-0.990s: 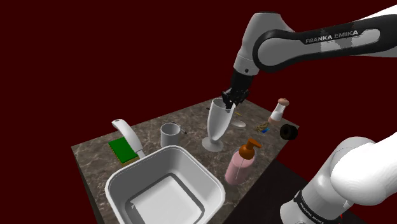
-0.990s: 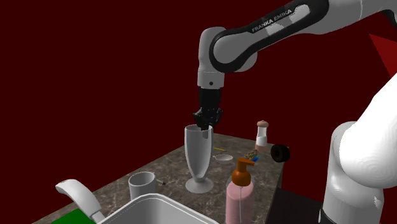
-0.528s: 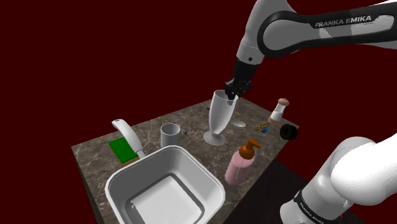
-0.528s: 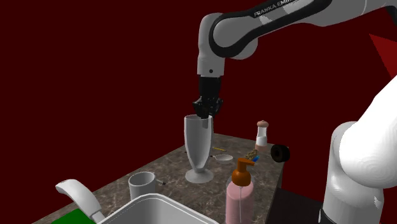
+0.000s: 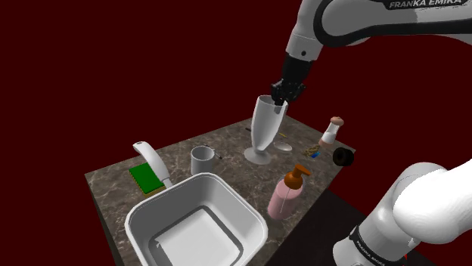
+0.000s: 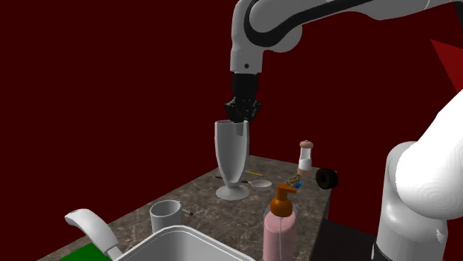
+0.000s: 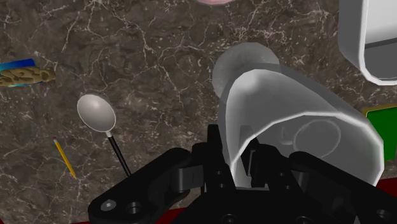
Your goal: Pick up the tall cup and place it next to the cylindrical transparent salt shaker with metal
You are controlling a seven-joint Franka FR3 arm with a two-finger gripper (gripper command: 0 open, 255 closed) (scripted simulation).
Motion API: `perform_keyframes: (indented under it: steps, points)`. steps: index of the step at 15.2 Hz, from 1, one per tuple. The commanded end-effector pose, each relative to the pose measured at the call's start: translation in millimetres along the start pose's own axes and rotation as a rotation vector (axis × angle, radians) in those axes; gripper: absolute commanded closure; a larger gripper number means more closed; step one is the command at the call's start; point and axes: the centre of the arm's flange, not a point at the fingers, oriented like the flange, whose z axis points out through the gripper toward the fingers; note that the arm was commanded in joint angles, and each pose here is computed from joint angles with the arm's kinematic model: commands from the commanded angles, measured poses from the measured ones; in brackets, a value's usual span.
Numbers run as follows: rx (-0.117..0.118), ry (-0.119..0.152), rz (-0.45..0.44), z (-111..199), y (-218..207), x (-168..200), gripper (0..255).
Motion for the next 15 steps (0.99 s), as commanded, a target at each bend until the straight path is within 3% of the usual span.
perform_keyframes:
  steps: [1,15]
  points:
    - [0.000,0.001,0.000,-10.5,0.8,1.8,255]
    - [0.000,0.001,0.000,-84.3,1.5,6.8,255]
